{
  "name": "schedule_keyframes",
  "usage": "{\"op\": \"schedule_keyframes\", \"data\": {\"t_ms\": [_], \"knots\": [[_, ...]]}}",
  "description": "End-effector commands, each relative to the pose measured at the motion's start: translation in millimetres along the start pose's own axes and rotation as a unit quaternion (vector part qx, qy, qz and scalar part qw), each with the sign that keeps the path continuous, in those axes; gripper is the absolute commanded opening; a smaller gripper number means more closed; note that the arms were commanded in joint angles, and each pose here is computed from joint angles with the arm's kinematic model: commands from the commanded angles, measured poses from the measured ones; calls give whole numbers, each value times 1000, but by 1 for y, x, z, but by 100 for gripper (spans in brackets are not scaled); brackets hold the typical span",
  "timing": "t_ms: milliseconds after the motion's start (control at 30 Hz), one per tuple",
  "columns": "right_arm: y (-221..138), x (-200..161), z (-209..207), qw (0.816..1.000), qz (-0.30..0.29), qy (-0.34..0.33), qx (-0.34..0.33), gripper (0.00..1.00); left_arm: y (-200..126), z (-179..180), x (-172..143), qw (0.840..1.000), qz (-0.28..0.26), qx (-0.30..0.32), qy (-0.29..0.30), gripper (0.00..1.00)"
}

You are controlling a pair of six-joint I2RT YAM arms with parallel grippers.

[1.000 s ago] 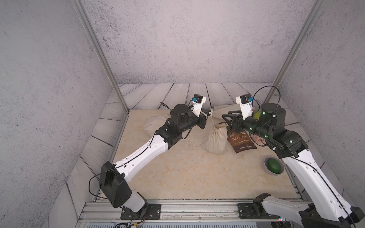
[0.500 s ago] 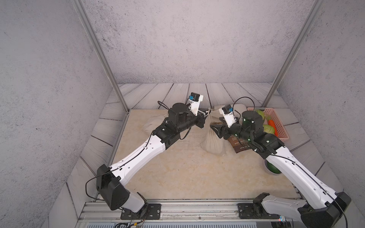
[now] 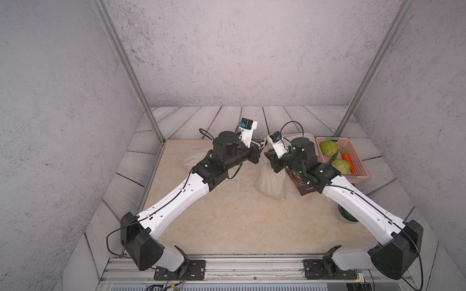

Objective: Close the soil bag
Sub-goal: Frap the soil bag at the center of the board.

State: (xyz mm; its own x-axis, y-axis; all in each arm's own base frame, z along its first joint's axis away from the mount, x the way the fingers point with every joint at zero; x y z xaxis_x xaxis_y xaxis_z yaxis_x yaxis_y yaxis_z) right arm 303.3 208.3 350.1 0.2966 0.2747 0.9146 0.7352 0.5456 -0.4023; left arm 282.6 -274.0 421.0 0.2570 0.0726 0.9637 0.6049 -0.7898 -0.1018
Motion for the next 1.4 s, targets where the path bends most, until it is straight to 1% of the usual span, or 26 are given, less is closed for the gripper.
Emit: {"op": "schedule_keyframes", "data": {"t_ms": [0, 100, 167, 233, 267, 333, 400, 500, 567, 633, 700, 767, 867, 967, 1033, 1133, 1233, 1367], "knots": [[9, -40, -28, 989, 98, -9, -112, 16, -64, -1, 80, 988, -152, 13, 7, 0], [18, -91, -53, 967, 178, -11, -184, 16, -96, 16, 105, 982, -186, 41, -3, 0], [25, -113, -65, 950, 214, -6, -225, 16, -119, 23, 120, 975, -212, 62, -1, 0], [31, -123, -71, 939, 244, -1, -241, 16, -138, 32, 130, 969, -233, 81, -8, 0], [33, -124, -72, 937, 253, -2, -241, 16, -146, 34, 136, 967, -241, 86, -10, 0], [34, -119, -72, 937, 257, -2, -236, 16, -158, 36, 145, 965, -247, 92, -12, 0], [31, -109, -71, 942, 246, -2, -227, 16, -164, 35, 150, 964, -247, 95, -7, 0], [14, -76, -68, 953, 216, 4, -213, 17, -170, 30, 154, 964, -249, 91, -1, 0], [0, -58, -64, 960, 204, 7, -191, 17, -173, 27, 156, 965, -247, 85, 0, 0], [-4, -46, -60, 969, 182, 3, -169, 18, -174, 25, 153, 967, -243, 80, -4, 0], [0, -50, -59, 971, 177, 3, -164, 19, -173, 26, 148, 969, -237, 75, -9, 0], [10, -64, -59, 969, 187, 11, -162, 19, -169, 28, 138, 972, -223, 70, -15, 0], [23, -79, -53, 971, 200, 31, -130, 18, -158, 31, 120, 981, -186, 48, -15, 0], [24, -72, -40, 983, 162, 49, -77, 19, -140, 35, 95, 987, -154, 9, -33, 0], [18, -60, -34, 989, 130, 55, -50, 25, -129, 39, 82, 990, -137, 5, -46, 0], [4, -38, -24, 995, 84, 52, -6, 35, -117, 40, 72, 992, -111, 3, -59, 0], [-15, -16, -13, 998, 41, 41, 24, 46, -115, 31, 70, 994, -97, -1, -55, 0], [-34, 3, 2, 998, -17, 33, 51, 63, -116, 16, 75, 994, -97, -5, -42, 0]]}}
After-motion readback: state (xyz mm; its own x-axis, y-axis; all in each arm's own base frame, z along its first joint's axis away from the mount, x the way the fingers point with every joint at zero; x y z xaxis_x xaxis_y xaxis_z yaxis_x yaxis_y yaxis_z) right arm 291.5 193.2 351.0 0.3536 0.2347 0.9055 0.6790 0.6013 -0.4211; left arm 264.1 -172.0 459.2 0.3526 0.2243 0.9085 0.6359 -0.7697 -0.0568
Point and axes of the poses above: each gripper's point midway between its finger pads, its own y axis out along the fingers, its own z axis along the line the jaws close on, x = y × z, the point moved 8 cm from there along -y, back along the fingers, and after that the axes turned 4 degrees about y, right-handed, at the moved point
